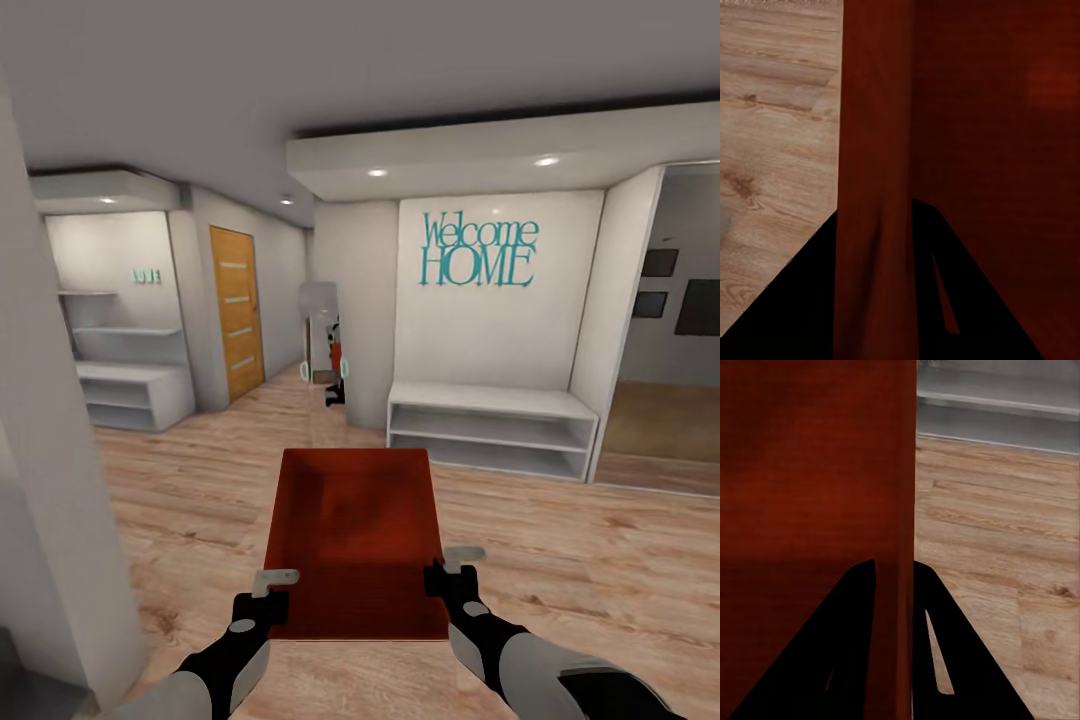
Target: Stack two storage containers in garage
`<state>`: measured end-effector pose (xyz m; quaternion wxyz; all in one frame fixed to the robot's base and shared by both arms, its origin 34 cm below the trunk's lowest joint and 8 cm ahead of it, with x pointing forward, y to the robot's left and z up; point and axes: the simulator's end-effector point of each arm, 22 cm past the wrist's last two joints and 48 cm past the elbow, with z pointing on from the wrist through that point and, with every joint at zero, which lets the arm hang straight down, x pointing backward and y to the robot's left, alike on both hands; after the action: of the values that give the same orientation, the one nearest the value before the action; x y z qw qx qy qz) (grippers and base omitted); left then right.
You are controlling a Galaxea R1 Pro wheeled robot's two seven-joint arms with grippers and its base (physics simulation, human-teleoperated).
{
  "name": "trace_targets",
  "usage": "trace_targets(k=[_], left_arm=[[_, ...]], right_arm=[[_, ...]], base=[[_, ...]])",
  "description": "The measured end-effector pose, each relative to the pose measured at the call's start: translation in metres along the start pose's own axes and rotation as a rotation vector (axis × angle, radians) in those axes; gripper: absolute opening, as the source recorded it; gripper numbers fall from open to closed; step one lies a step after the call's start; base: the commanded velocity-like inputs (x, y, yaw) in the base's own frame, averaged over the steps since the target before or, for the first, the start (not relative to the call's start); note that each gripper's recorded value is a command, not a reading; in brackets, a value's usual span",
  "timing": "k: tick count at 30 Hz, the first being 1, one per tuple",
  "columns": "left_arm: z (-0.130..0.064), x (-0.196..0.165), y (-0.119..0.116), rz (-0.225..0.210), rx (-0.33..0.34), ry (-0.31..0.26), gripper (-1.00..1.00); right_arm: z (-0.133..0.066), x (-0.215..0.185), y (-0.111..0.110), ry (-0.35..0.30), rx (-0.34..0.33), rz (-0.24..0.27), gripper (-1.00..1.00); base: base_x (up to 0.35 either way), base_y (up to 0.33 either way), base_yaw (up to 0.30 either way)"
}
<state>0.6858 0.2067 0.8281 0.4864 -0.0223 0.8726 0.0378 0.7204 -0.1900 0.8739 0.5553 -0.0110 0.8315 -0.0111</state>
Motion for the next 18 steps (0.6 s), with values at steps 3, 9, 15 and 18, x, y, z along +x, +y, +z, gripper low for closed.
trace_targets(k=[3, 9, 15, 18], left_arm=[[0.0000, 0.0000, 0.0000, 0.000, 0.000, 0.000, -1.00], [0.0000, -0.0001, 0.0000, 0.000, 0.000, 0.000, -1.00], [0.0000, -0.0002, 0.0000, 0.000, 0.000, 0.000, -1.00], [0.0000, -0.0002, 0.0000, 0.000, 0.000, 0.000, -1.00]], right_arm=[[0.0000, -0.0001, 0.0000, 0.000, 0.000, 0.000, -1.00], [0.0000, -0.0001, 0.0000, 0.000, 0.000, 0.000, -1.00], [0.0000, -0.0001, 0.0000, 0.000, 0.000, 0.000, -1.00], [0.0000, -0.0001, 0.0000, 0.000, 0.000, 0.000, -1.00]], base=[[0.321, 0.000, 0.000], [0.321, 0.000, 0.000], [0.321, 0.000, 0.000], [0.321, 0.000, 0.000]])
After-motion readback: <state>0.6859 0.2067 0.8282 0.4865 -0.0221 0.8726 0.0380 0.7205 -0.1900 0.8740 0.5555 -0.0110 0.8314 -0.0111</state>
